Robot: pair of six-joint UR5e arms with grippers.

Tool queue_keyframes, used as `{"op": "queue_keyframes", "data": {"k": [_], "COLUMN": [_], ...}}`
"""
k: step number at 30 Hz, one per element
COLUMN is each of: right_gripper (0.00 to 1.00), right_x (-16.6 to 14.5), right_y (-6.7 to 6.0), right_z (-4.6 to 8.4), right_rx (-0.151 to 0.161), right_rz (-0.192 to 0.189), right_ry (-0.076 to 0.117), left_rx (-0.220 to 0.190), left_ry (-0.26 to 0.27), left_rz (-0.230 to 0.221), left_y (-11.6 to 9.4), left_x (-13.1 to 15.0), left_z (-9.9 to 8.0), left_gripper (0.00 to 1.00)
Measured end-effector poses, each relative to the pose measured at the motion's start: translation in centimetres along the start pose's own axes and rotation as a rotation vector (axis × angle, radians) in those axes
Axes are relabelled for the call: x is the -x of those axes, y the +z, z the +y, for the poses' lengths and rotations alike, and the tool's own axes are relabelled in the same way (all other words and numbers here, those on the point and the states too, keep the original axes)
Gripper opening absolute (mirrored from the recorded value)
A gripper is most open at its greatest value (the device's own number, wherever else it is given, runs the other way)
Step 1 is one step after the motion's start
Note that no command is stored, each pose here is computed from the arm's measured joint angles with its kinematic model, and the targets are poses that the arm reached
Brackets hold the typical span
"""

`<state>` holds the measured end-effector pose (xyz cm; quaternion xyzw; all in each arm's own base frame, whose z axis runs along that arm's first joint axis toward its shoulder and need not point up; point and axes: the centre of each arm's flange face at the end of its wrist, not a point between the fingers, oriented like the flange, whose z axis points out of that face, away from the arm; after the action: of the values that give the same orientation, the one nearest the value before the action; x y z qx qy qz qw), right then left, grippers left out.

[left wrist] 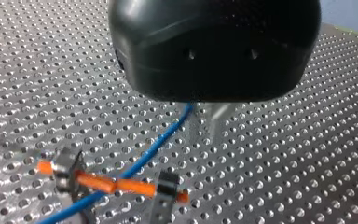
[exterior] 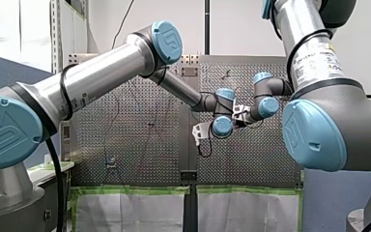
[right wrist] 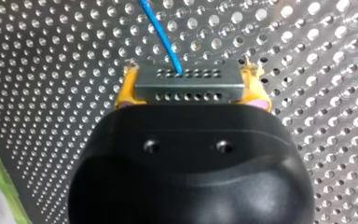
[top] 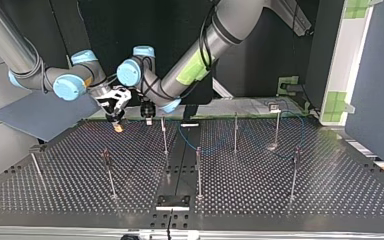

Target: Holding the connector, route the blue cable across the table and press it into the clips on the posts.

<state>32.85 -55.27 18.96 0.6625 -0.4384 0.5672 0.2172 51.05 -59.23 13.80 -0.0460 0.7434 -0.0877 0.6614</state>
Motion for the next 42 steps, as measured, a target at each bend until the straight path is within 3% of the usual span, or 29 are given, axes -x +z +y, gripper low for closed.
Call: {"op": "queue_keyframes", "data": {"k": [7,13,20,26,32,42], "right_gripper": [0.00,0.00,0.00,0.00,0.00,0.00], "right_x": [-0.2,-1.5,-4.7,-8.0,-11.0,-16.6], "right_y": [-0.2,-1.0,-2.2,-3.3,-5.0,-8.3], "right_z": [-0.1,-0.5,-1.3,-1.7,-1.8,-2.0], "right_rx": [0.003,0.003,-0.015,-0.042,-0.040,-0.030], "right_rz": [-0.029,-0.026,0.024,0.064,0.095,0.170], "right_ry": [-0.006,-0.011,0.020,0.052,0.082,0.082], "left_rx": [0.000,0.035,0.078,0.078,0.067,0.063], "left_ry": [-0.011,-0.036,-0.063,-0.066,-0.075,-0.074], "left_rz": [-0.005,-0.027,-0.042,-0.056,-0.090,-0.119], "left_y": [-0.7,-1.5,-2.8,-3.9,-4.8,-5.6], "left_x": [1.2,4.5,8.7,12.4,16.3,19.7], "left_z": [-0.6,-0.8,-0.7,-0.9,-1.2,-1.1], "left_gripper": [0.00,0.00,0.00,0.00,0.00,0.00]}}
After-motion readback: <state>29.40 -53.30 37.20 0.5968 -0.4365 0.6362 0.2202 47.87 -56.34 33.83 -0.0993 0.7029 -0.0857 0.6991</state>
